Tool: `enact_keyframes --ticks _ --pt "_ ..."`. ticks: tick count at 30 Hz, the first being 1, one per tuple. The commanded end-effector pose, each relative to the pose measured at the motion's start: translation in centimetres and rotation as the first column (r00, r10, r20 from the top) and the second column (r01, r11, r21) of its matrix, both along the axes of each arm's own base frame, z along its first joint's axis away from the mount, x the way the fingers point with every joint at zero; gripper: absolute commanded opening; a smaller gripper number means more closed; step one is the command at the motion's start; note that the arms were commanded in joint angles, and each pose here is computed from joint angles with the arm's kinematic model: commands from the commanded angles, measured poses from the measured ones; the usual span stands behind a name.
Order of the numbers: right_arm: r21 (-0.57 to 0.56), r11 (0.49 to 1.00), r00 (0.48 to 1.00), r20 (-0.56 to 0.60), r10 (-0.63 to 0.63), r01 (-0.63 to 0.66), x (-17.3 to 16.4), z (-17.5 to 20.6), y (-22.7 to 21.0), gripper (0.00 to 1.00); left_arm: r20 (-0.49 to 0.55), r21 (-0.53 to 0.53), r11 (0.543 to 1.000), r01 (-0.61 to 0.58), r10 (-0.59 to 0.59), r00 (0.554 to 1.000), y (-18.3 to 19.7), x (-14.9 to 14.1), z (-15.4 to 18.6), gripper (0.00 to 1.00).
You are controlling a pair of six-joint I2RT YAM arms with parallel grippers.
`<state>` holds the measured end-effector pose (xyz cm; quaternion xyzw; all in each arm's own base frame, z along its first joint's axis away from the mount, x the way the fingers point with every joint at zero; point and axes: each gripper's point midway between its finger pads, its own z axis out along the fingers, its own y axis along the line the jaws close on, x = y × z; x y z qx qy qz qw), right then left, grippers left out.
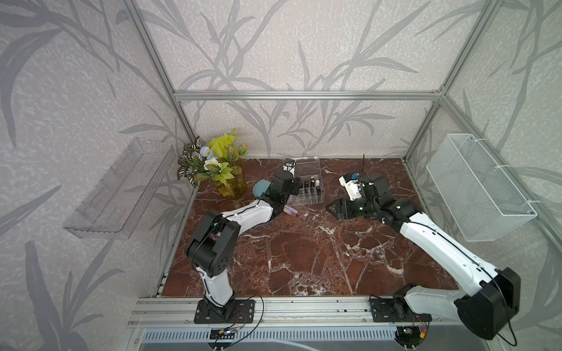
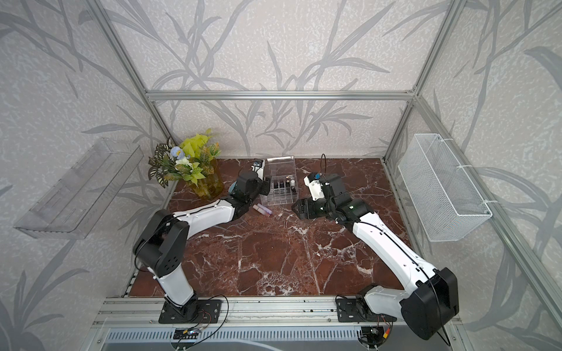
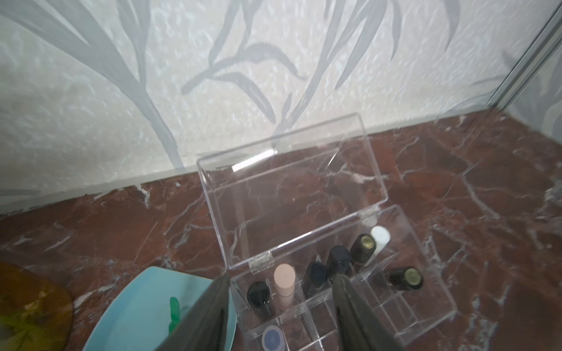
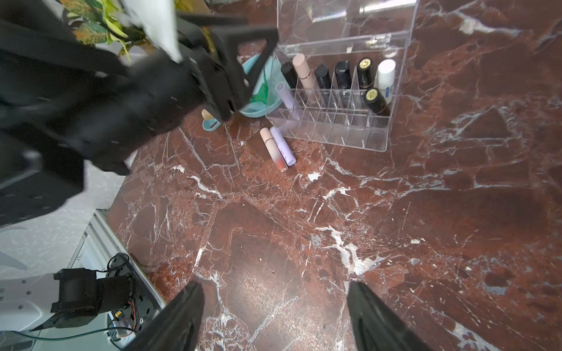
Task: Arrange the lipsticks in the organizer
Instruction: Place the lipstick in the storage box.
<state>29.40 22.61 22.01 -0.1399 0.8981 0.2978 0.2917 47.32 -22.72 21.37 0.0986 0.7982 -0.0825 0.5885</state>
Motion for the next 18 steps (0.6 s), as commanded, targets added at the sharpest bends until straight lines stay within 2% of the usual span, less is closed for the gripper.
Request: enact_keyframes --ticks 1,3,7,14,18 --pt "-0.021 0.998 0.998 -0.004 0.057 -0.057 0.1 -0.2 1.4 0.78 0.112 -0.123 0.992 0.022 -0.008 0.994 0.6 -1.8 7.7 0.58" --pt "-0.052 0.994 0.995 -0.01 0.095 -0.096 0.1 -0.9 2.4 0.78 0.136 -0.158 0.987 -0.007 0.029 0.99 2.1 -3.2 9.8 0.58" --pt "-0.129 0.974 0.983 -0.013 0.184 -0.184 0.4 -2.5 5.4 0.77 0.129 -0.218 0.974 -0.06 0.09 0.988 5.0 -6.4 10.6 0.6" --pt "-0.25 0.933 0.963 0.002 0.269 -0.26 2.4 -5.2 9.4 0.76 0.048 -0.305 0.947 -0.1 0.12 0.992 8.7 -11.0 7.0 0.6" --pt "-0.331 0.899 0.954 -0.005 0.301 -0.286 3.2 -7.4 11.0 0.73 -0.019 -0.314 0.939 -0.142 0.143 0.99 10.9 -12.7 3.6 0.6"
